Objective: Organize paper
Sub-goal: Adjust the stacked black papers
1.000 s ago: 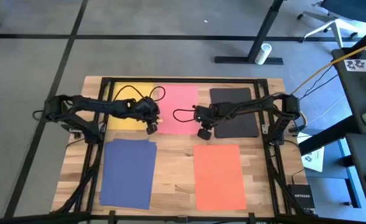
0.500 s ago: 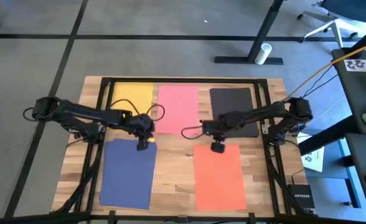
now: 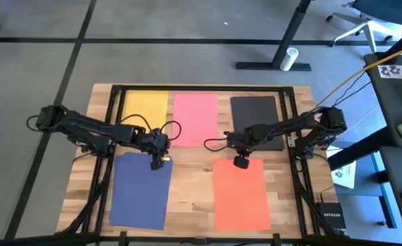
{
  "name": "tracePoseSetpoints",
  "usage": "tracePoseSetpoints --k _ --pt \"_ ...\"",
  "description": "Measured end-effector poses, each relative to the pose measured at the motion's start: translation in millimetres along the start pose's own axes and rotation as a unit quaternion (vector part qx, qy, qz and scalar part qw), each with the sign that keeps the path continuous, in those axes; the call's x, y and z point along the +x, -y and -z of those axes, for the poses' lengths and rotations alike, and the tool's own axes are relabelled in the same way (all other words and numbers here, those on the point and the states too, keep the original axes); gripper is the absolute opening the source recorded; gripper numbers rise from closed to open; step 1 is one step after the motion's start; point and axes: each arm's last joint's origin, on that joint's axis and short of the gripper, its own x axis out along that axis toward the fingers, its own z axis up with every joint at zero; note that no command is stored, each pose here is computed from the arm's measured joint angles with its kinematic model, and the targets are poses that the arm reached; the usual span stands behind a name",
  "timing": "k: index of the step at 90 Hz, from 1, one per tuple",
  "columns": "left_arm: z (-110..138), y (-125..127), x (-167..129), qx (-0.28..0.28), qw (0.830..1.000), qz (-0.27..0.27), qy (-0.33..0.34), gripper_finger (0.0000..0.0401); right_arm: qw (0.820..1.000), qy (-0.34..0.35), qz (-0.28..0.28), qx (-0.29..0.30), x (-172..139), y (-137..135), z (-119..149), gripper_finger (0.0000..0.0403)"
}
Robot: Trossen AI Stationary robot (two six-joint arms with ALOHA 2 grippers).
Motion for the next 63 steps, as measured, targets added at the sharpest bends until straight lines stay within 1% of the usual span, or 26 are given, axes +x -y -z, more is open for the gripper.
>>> tracePoseSetpoints --k 38,63 --pt "0.7 -0.4 0.2 0.001 1.000 -0.006 -0.003 0.0000 1.000 0.014 0.012 0.023 0.9 1.1 -2.3 0.0000" --pt "0.7 -0.5 0.2 0.001 1.000 -0.006 -0.003 0.0000 0.999 0.026 0.015 0.027 1.2 1.0 -4.2 0.0000"
